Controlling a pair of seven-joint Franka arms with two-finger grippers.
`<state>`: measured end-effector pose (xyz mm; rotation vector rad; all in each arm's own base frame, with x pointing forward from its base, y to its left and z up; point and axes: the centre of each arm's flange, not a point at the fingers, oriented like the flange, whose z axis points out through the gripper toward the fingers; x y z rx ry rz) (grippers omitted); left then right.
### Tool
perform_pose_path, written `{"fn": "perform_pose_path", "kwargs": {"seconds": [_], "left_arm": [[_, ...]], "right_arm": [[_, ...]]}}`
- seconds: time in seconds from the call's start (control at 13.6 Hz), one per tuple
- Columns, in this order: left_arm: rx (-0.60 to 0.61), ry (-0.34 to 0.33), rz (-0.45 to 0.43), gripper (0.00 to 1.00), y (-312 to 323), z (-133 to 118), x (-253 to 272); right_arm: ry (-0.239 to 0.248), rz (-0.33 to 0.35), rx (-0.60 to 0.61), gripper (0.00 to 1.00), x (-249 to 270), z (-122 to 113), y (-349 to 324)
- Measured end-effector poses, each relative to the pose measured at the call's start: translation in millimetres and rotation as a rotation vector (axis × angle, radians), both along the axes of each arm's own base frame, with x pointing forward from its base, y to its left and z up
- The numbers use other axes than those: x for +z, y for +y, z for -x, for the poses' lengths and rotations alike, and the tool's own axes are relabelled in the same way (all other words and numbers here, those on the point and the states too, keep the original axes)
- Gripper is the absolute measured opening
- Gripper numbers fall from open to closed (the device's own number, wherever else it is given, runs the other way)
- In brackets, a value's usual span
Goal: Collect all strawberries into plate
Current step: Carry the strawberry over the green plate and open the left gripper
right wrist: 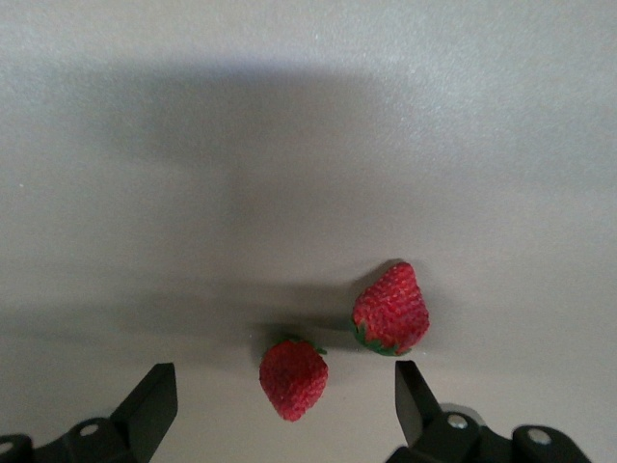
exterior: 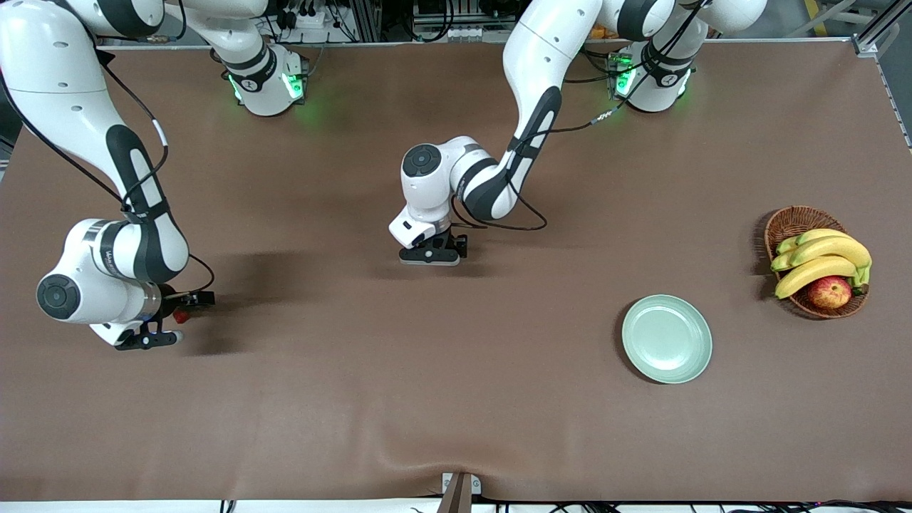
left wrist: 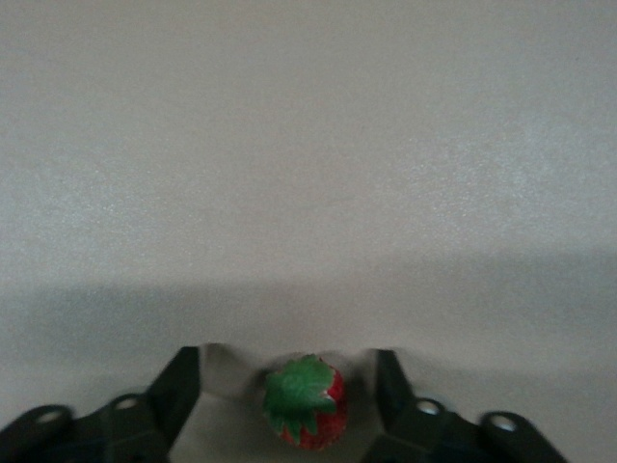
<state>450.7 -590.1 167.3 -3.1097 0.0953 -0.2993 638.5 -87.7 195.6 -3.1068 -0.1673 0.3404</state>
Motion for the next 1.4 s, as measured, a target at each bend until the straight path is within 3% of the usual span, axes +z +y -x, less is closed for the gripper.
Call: {"fn": "perform_pose_path", "kwargs": {"seconds": [0.15,0.29,0.74,0.88,1.18,1.32,1.4], "left_arm": [[0.013,-0.005,0.009,0.49,-2,-1,3],[0.021,-0.007,0.013,0.32,-3,-1,5],[0.069,-0.003,-0.005,0.32,0,-6,16],[0.191,-0.018,-0.015,0.32,25,-38,41],[0.499,-0.068,-0.037,0.32,131,-138,80],[0.615,-0.070,-0.052,0.32,196,-183,81],[0.667,-0.066,-0.058,0.32,230,-201,80]], "right_arm": [[0.007,-0.001,0.000,1.00,-1,1,0],[0.027,-0.004,-0.001,1.00,-2,4,0],[0.042,-0.006,0.000,1.00,-4,6,2],[0.034,-0.007,0.003,0.96,-5,6,4],[0.040,-0.008,0.004,0.91,-16,7,4],[0.042,-0.008,0.004,0.86,-20,8,4],[0.039,-0.008,0.004,0.78,-20,7,4]]}}
